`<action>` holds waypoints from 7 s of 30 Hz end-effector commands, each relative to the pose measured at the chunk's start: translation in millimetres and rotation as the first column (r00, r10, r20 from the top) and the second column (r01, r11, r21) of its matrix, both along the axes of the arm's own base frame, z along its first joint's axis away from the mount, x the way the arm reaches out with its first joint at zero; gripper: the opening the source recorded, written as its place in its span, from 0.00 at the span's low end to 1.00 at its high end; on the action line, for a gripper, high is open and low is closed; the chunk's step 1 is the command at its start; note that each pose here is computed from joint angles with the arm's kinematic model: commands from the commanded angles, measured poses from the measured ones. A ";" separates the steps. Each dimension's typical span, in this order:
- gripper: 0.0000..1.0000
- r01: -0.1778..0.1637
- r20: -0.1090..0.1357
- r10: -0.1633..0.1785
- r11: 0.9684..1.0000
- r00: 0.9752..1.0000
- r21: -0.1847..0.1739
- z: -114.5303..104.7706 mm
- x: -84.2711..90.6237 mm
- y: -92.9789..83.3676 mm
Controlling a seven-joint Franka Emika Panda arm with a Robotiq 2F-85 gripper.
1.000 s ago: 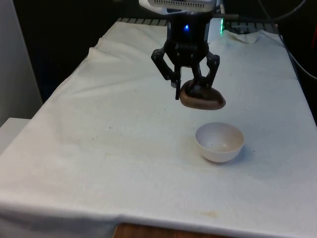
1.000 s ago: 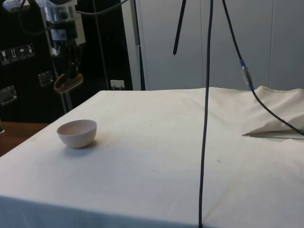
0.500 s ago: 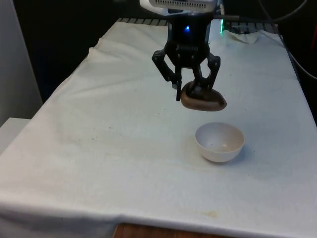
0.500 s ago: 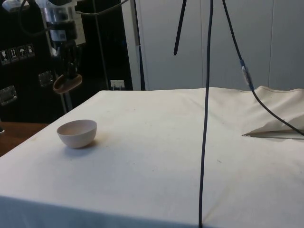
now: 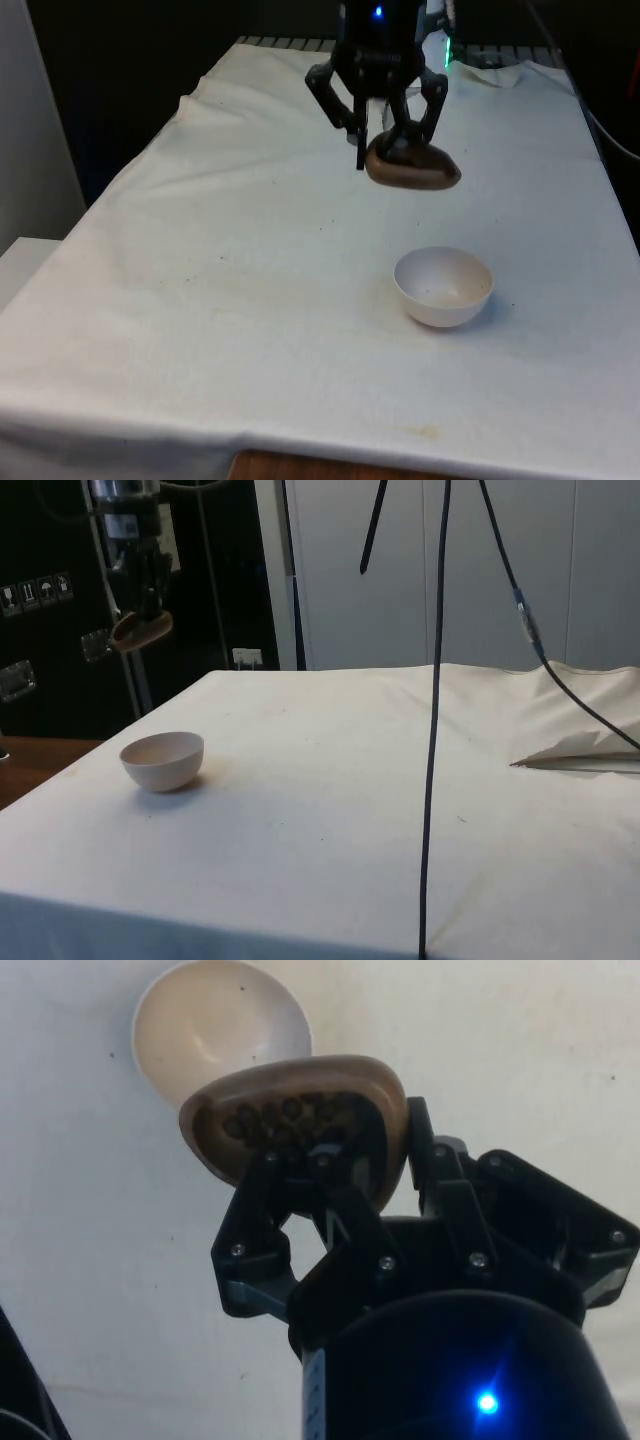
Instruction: Pour the coffee beans from the cup into the bowl.
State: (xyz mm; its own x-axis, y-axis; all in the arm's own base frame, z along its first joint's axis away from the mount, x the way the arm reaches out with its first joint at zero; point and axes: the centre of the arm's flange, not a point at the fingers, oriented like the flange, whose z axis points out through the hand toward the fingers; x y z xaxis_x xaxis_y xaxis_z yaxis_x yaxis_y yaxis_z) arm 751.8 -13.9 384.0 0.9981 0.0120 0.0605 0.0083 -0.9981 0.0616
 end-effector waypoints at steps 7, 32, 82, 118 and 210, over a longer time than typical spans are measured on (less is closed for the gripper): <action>0.01 -0.003 -0.011 0.003 1.000 1.000 0.001 26.6 -11.8 -1.3; 0.01 -0.013 -0.035 0.013 1.000 0.999 0.003 0.2 -25.1 21.5; 0.01 -0.055 0.015 0.057 0.995 0.998 -0.081 -43.0 -51.2 19.9; 0.01 -0.031 0.041 0.049 0.927 0.998 -0.373 -65.3 -43.9 62.9; 0.01 -0.075 0.046 0.198 0.559 0.979 -0.826 -110.3 -56.2 175.4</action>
